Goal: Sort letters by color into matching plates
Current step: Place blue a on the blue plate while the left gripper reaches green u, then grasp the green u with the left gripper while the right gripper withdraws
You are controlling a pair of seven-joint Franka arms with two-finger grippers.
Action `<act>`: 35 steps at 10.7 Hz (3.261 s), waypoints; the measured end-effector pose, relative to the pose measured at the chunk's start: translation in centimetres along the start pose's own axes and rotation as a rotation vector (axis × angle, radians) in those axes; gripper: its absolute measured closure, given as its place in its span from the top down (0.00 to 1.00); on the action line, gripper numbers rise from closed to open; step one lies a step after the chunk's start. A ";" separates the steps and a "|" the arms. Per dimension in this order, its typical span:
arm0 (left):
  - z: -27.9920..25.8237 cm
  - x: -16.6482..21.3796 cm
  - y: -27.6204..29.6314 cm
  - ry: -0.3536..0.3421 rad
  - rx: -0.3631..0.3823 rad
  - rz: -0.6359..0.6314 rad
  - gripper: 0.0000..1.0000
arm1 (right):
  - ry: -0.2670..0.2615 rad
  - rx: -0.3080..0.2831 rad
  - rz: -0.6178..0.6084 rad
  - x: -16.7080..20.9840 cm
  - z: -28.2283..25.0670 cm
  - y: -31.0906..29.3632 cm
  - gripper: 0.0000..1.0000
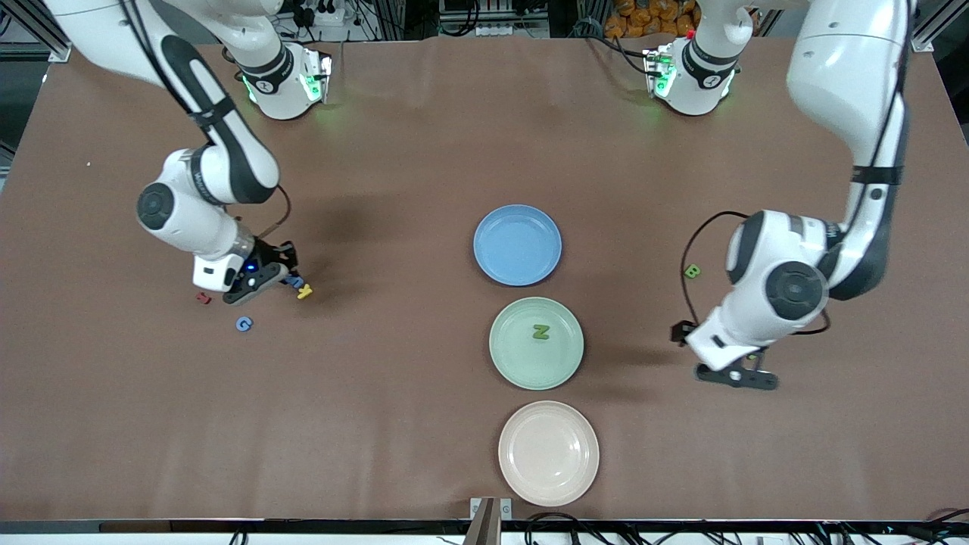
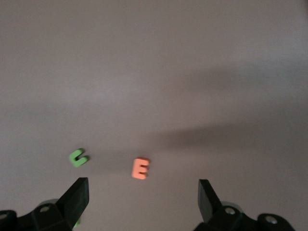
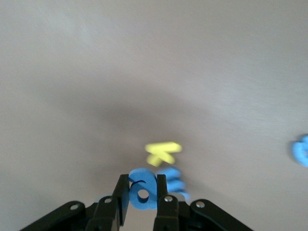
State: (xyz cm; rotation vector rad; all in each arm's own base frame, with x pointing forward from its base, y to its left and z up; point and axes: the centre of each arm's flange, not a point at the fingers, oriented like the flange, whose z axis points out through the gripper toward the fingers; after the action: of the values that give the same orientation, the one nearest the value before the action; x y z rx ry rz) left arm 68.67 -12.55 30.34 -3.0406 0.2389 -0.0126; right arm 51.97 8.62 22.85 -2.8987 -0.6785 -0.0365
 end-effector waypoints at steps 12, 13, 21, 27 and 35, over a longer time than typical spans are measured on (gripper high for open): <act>8.6 -1.3 -11.3 -0.035 -0.019 -0.459 1.00 | -0.080 0.061 0.710 11.9 2.5 -33.8 0.27; 8.7 -1.4 -11.7 -0.036 -0.019 -0.475 1.00 | -0.082 0.068 0.739 12.3 2.9 -35.3 0.27; 10.9 -1.7 -12.8 -0.015 -0.069 -0.508 1.00 | -0.099 0.077 0.918 14.5 6.7 -40.3 0.53; 13.1 -2.6 -12.8 -0.013 -0.074 -0.513 1.00 | -0.087 -0.071 0.926 17.4 3.5 -29.2 1.00; 13.9 -3.4 -13.3 -0.029 -0.073 -0.521 0.77 | -0.174 -0.030 0.067 13.7 -1.7 -3.2 1.00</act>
State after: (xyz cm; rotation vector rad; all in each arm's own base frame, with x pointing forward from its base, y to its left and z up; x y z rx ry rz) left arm 67.62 2.28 17.69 -3.0734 -0.5663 0.0048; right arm 62.88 17.23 25.84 -2.9761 -0.6116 0.2171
